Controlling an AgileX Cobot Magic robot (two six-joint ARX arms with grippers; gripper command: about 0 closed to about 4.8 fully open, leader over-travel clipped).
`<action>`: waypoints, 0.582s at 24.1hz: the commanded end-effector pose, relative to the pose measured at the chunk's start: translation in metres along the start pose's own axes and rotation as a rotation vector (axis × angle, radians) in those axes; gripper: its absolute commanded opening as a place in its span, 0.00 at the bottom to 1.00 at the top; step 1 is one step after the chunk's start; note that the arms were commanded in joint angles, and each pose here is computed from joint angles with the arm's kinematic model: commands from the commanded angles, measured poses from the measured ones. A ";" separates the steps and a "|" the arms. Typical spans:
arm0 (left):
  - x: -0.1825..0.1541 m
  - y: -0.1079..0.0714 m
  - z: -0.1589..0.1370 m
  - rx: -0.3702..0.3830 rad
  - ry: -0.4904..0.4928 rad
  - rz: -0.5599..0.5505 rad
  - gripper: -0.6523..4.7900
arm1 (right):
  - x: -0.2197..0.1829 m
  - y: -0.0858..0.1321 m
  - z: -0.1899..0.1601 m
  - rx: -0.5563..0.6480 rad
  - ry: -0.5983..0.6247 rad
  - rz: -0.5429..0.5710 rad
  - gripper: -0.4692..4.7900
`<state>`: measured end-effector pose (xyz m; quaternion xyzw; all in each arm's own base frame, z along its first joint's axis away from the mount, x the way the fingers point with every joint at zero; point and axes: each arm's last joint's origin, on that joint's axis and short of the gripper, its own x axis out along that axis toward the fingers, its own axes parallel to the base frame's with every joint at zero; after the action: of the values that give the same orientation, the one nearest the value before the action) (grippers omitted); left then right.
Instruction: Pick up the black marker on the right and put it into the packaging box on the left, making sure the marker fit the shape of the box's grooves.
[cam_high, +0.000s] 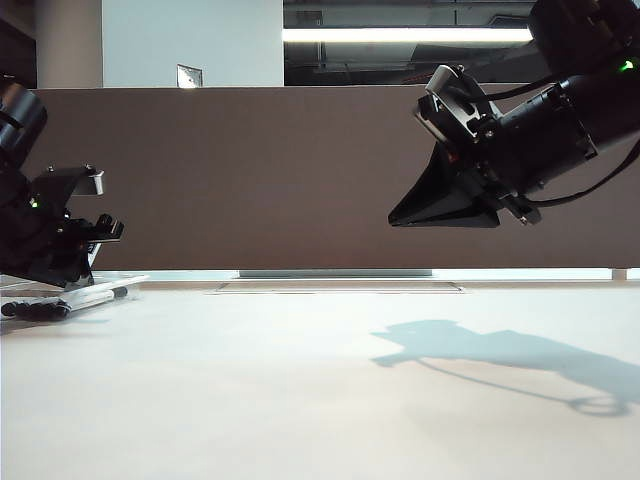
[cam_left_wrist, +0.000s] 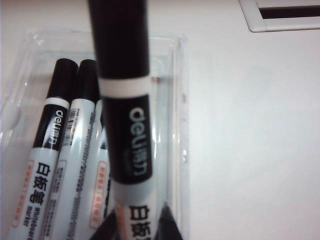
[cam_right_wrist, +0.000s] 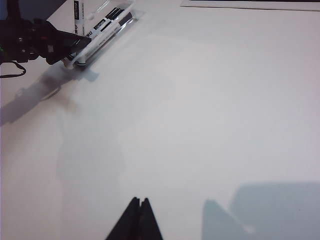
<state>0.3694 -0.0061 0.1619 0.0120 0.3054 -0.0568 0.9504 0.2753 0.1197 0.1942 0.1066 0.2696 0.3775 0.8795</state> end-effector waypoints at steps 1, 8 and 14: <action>-0.001 0.000 0.003 0.005 -0.018 0.002 0.23 | -0.001 0.002 0.004 -0.019 -0.024 0.013 0.08; -0.001 0.000 0.003 0.006 -0.026 0.002 0.34 | -0.001 0.002 0.004 -0.019 -0.024 0.013 0.08; -0.001 0.000 0.004 0.016 -0.027 0.002 0.34 | -0.001 0.002 0.004 -0.019 -0.024 0.013 0.08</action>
<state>0.3701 -0.0062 0.1628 0.0125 0.3002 -0.0568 0.9521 0.2753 0.1197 0.1942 0.1066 0.2696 0.3775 0.8795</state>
